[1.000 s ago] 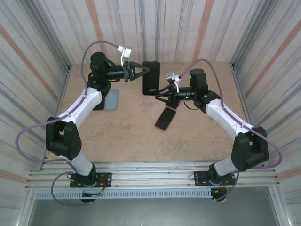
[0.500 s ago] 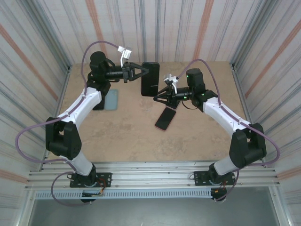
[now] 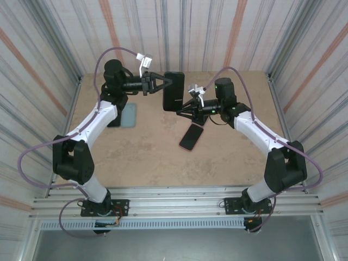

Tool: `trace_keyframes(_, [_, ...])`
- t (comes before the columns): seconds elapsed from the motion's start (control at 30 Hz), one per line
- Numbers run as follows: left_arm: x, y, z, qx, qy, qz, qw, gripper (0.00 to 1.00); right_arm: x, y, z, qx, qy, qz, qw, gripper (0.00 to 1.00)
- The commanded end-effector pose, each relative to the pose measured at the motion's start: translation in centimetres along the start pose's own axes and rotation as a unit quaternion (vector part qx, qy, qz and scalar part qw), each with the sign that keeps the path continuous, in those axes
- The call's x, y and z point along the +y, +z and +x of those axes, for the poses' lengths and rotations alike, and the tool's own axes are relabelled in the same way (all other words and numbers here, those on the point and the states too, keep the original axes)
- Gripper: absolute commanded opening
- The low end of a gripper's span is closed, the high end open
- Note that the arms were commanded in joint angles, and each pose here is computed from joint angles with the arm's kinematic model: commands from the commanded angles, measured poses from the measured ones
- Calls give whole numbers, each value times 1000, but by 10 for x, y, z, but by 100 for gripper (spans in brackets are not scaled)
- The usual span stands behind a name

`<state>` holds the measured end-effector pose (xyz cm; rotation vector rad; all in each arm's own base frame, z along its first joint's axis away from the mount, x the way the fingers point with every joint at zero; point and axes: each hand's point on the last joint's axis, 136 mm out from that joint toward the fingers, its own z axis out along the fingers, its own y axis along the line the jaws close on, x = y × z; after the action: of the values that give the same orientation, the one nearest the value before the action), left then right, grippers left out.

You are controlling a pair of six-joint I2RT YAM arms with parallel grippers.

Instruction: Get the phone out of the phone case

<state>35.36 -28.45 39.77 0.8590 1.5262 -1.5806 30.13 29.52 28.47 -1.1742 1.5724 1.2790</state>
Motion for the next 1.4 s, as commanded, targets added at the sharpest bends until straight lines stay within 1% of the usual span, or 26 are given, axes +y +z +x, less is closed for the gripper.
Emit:
trace_keyframes(0.0, [-32,-4,-21,-9,42,23,999,0,3,3,-9,0,-3,-17,1000,18])
trace_keyframes(0.13, [-35,-4,-23,-7,32,26,999,0,2,5,-3,16,-12,-9,1000,14])
trace_keyframes(0.3, [-42,-4,-23,-6,13,34,999,0,-12,5,2,40,-38,42,998,10])
trace_keyframes(0.57, [-52,-1,-12,18,-37,44,998,0,-25,0,2,68,-95,102,988,7])
trace_keyframes(0.9, [-55,5,-6,28,-58,53,996,0,-31,-5,-10,50,-123,123,983,7])
trace_keyframes(1.03, [-55,9,-3,34,-67,57,996,0,-34,-3,-7,58,-132,132,981,7])
trace_keyframes(1.1, [-54,11,-1,37,-71,58,995,0,-35,-5,-8,52,-131,133,981,7])
trace_keyframes(1.37, [-51,12,-1,35,-67,53,996,0,-32,-8,-13,42,-134,131,981,8])
